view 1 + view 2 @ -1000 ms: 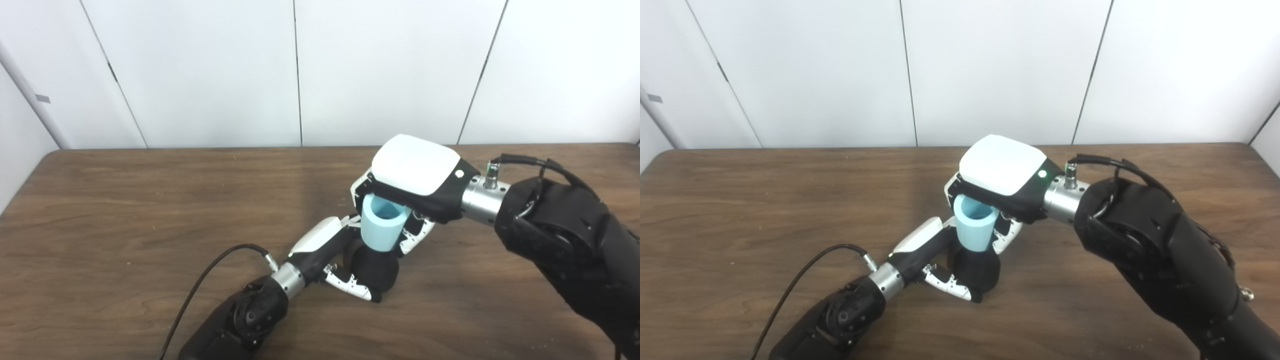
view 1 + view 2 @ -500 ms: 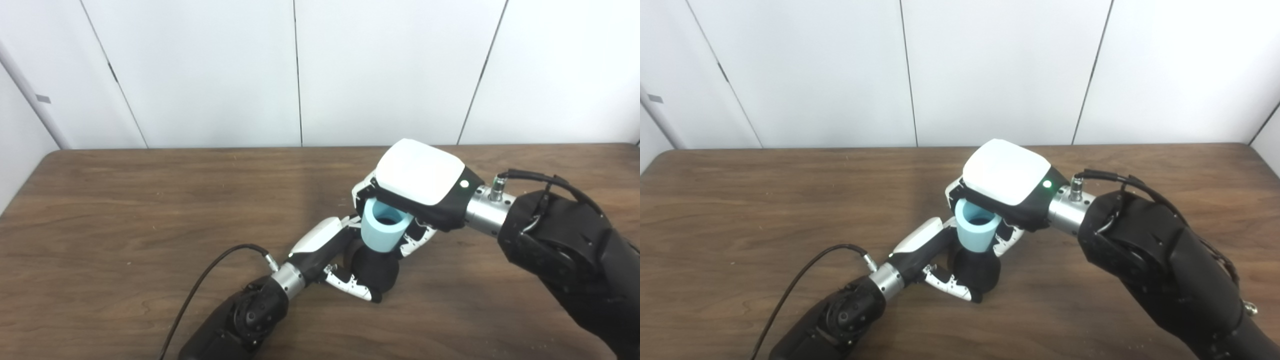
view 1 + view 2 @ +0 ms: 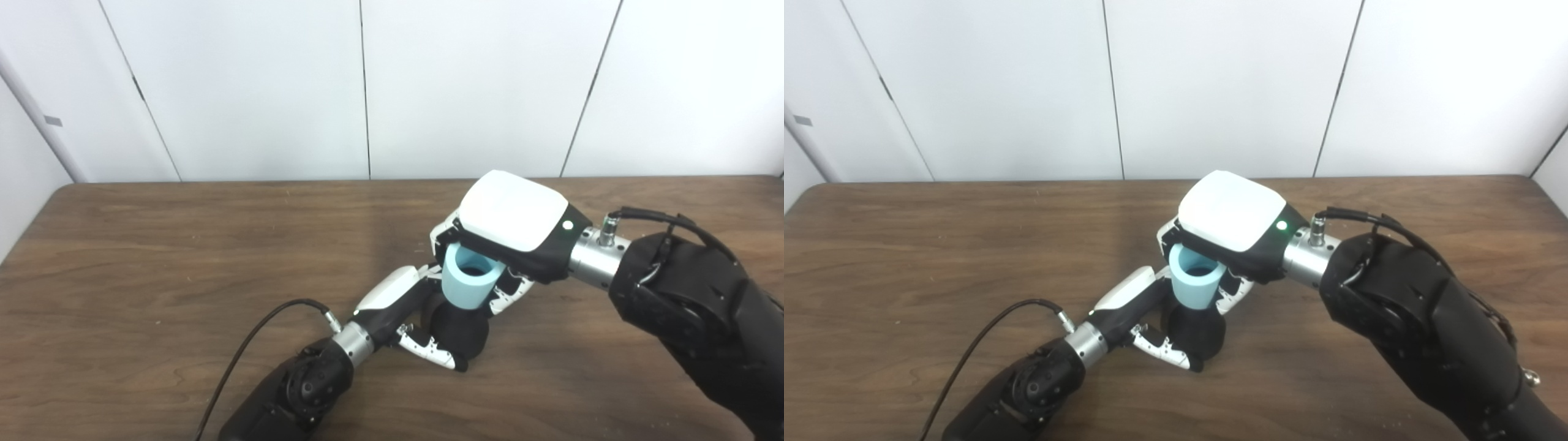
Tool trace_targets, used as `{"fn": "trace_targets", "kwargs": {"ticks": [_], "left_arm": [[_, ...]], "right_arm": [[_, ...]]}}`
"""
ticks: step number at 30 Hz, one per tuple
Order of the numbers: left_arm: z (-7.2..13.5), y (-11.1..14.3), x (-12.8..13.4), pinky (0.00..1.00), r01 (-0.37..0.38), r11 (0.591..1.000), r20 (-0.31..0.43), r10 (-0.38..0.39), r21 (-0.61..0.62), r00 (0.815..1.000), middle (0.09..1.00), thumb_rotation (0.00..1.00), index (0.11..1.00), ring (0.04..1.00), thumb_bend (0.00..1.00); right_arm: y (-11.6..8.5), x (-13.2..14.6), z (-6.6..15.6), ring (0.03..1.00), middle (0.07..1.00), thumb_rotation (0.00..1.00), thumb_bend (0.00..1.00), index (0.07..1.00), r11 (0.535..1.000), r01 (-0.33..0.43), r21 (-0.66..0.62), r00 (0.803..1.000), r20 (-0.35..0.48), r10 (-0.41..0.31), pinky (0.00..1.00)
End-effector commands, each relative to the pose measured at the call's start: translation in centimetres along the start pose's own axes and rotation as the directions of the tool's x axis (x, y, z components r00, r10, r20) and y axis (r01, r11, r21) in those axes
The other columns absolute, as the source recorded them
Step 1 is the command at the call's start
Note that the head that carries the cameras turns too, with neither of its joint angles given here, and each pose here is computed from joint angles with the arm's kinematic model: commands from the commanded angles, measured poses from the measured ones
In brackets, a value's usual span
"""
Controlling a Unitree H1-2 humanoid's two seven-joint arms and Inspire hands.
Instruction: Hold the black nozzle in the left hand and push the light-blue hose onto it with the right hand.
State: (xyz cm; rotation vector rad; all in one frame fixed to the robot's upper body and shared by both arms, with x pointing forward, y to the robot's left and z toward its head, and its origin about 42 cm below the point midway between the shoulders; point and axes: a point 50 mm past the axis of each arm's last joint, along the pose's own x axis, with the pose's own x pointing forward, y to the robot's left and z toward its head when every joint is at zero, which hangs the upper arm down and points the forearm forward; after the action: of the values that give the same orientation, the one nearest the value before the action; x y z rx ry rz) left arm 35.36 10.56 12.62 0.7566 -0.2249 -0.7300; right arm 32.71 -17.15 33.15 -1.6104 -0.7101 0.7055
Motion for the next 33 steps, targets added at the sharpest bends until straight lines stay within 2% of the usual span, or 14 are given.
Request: {"fn": "trace_targets", "kwargs": {"ticks": [1,12,13,15,17,20,28,33], "left_arm": [[-6.6,-5.8,-5.6,1.00,0.278,0.957,-0.335,-0.288,-0.081,0.897,0.809,0.06,0.480,0.975,0.52],[-6.6,-5.8,-5.7,1.00,0.276,0.957,-0.335,-0.288,-0.084,0.897,0.810,0.06,0.480,0.976,0.52],[-6.6,-5.9,-5.7,1.00,0.277,0.957,-0.336,-0.288,-0.083,0.897,0.810,0.06,0.479,0.976,0.52],[-6.6,-5.9,-5.6,1.00,0.277,0.957,-0.336,-0.288,-0.083,0.897,0.810,0.06,0.480,0.976,0.52],[-6.6,-5.9,-5.7,1.00,0.277,0.957,-0.336,-0.288,-0.083,0.897,0.810,0.06,0.479,0.976,0.52],[-6.7,-5.8,-5.6,1.00,0.277,0.957,-0.336,-0.289,-0.084,0.896,0.810,0.06,0.480,0.976,0.52],[-6.6,-5.9,-5.7,1.00,0.278,0.957,-0.337,-0.289,-0.083,0.896,0.810,0.06,0.480,0.976,0.52],[-6.5,-5.8,-5.6,1.00,0.278,0.957,-0.336,-0.289,-0.081,0.896,0.810,0.06,0.480,0.976,0.52]], "right_arm": [[2.3,0.1,-0.3,0.237,0.401,0.00,0.52,0.508,0.985,-0.172,0.018,0.985,0.009,0.172,0.17],[2.0,0.8,-1.2,0.212,0.393,0.00,0.52,0.507,0.989,-0.135,0.054,0.991,0.013,0.134,0.14],[2.0,0.8,-1.3,0.212,0.439,0.00,0.53,0.492,0.990,-0.132,0.056,0.991,0.012,0.132,0.14],[2.0,0.8,-1.4,0.214,0.463,0.00,0.53,0.485,0.990,-0.131,0.054,0.991,0.007,0.131,0.14],[2.0,0.8,-1.5,0.254,0.421,0.00,0.52,0.508,0.990,-0.132,0.051,0.991,0.001,0.132,0.19],[1.8,0.7,-1.6,0.318,0.433,0.00,0.52,0.514,0.990,-0.130,0.049,0.991,-0.005,0.131,0.25],[1.5,0.8,-1.6,0.302,0.421,0.00,0.52,0.515,0.990,-0.137,0.040,0.990,-0.014,0.138,0.22],[1.9,0.8,-1.6,0.322,0.426,0.00,0.52,0.514,0.988,-0.150,0.046,0.988,-0.016,0.151,0.24]]}}
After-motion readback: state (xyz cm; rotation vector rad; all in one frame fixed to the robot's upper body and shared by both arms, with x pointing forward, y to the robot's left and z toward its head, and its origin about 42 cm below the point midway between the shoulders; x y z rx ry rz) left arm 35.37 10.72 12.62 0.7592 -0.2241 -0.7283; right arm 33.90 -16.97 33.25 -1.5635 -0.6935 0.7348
